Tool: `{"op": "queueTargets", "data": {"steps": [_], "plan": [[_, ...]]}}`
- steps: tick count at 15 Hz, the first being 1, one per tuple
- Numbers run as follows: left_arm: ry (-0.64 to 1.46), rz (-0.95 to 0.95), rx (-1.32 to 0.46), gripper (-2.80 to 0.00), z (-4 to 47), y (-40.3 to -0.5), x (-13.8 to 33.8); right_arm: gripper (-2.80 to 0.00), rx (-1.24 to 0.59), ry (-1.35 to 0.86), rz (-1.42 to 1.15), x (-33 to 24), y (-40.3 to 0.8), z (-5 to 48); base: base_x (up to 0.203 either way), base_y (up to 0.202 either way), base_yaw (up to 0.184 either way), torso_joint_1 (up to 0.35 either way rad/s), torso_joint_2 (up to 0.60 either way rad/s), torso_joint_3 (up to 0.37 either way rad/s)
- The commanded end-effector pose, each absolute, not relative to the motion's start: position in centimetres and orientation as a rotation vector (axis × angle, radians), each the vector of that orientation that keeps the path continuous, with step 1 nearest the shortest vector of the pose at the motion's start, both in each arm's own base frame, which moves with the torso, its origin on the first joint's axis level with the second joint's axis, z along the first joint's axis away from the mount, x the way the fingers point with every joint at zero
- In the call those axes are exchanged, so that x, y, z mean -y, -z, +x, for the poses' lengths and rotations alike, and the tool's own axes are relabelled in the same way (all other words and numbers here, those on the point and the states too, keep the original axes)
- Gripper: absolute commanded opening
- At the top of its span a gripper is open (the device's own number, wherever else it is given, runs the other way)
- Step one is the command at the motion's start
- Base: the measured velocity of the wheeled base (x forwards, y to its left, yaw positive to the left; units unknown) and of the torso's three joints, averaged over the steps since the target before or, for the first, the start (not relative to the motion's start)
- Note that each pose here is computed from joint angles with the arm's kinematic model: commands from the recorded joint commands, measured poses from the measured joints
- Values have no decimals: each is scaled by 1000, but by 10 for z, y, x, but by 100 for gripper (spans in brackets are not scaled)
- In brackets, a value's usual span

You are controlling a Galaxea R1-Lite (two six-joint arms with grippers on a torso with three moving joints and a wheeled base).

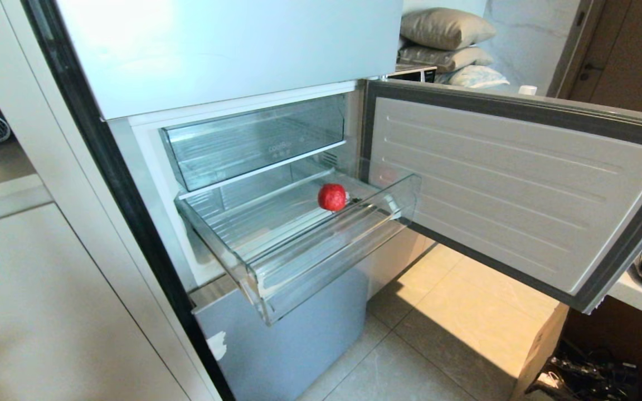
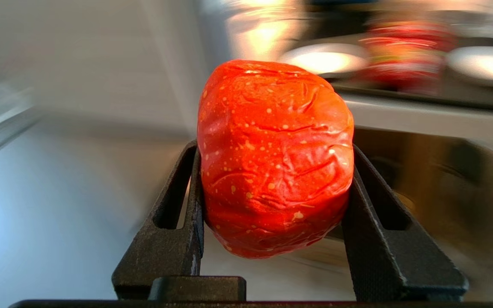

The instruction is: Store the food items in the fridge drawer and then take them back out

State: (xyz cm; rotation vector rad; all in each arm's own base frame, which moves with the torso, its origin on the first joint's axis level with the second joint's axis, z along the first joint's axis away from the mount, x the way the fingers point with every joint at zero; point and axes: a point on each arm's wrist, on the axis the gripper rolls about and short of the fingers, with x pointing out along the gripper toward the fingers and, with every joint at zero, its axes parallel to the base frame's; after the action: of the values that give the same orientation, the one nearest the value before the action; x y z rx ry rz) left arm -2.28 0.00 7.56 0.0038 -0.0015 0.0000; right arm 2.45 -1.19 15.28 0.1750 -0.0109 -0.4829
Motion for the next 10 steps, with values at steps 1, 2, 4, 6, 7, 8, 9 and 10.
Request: {"op": "queueTargets", "data": {"steps": [1,2,4,6,7,8,9,10], "plan": [[0,3,-2,-280,-23,-75,0,-280,-113,706,215,38,-164,57,0,0,0,0,0,0],[0,4,1,-280,-23,-75,0,-280,-100,806,236,53,-170,64,0,0,0,0,0,0],[0,5,0,-280,-23,-75,0,-280,-87,938,272,89,-178,76,0,0,0,0,0,0],[0,5,0,-280,-23,-75,0,-280,-79,1029,306,134,-182,82,0,0,0,0,0,0],[0,5,-2,-280,-23,-75,0,-280,-77,1062,319,156,-183,83,0,0,0,0,0,0],[0,4,0,-280,-23,-75,0,-280,-85,1083,335,179,-181,86,0,0,0,0,0,0],[0,5,1,-280,-23,-75,0,-280,-102,1103,354,205,-174,90,0,0,0,0,0,0],[0,3,0,-280,-23,-75,0,-280,-113,1119,368,228,-167,93,0,0,0,0,0,0]]}}
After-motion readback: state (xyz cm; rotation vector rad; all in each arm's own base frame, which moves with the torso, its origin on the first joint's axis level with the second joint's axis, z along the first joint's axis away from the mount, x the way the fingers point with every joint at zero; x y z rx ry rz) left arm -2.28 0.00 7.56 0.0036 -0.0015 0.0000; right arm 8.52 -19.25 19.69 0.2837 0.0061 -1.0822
